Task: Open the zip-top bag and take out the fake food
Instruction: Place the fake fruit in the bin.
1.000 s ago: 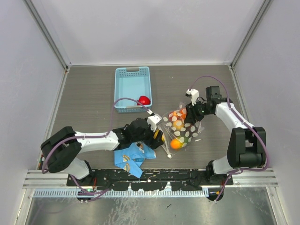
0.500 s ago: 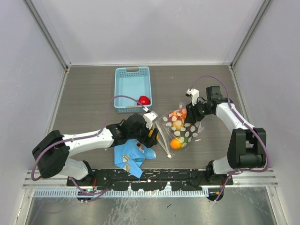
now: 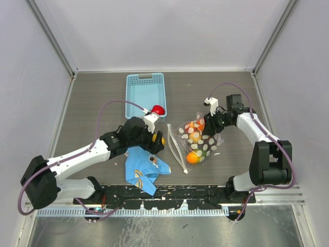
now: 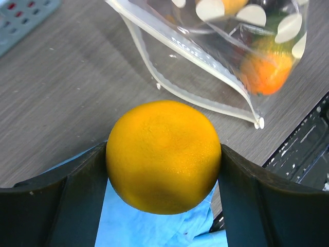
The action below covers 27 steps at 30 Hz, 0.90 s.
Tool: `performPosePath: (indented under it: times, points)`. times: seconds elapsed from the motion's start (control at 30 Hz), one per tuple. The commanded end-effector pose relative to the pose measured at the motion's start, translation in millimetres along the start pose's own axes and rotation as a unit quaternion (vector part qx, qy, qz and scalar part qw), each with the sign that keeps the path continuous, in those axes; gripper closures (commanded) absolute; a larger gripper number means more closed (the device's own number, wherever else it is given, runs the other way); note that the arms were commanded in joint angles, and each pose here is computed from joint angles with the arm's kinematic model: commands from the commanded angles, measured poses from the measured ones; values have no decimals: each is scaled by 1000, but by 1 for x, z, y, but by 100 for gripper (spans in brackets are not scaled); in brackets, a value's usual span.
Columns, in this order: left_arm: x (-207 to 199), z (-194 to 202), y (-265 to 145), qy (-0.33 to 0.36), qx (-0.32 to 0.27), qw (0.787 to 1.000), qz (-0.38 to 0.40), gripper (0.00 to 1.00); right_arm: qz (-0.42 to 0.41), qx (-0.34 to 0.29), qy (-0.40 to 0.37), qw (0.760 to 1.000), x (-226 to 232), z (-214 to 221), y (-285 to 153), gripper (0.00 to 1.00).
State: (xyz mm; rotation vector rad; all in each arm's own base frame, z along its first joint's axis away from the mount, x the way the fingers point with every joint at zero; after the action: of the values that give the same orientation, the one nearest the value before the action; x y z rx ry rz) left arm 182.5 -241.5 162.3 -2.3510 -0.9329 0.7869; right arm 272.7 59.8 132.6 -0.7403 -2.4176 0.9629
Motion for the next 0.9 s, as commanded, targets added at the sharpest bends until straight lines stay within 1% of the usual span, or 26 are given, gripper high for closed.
performPosePath:
  times: [0.0,0.27,0.53,0.87]
  points:
    - [-3,-34,-19,-17,-57,998,16,74,2,-24,-17,1000,1,-12,-9,52]
    - [13,-64,-29,-36,-102,994,6,74,2,-24,-18,1000,1,-12,-9,52]
    - [32,-88,-34,-52,-136,989,-11,73,2,-24,-18,1000,1,-12,-9,52]
    - [70,-112,-38,-89,-175,979,-57,70,3,-24,-20,1000,1,-13,-10,52]
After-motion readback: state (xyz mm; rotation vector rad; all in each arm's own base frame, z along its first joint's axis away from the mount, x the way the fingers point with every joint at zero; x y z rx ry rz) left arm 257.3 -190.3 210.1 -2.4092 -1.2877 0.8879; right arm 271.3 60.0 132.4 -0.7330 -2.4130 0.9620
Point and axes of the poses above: each gripper's point midway between its finger pads, its own y axis out along the fingers, its own x axis along the line the jaws close on, z = x × y, the point moved 6 cm from there along -y, back along the fingers, and after that the axes turned 6 degrees about -y, right-handed, at the moved point
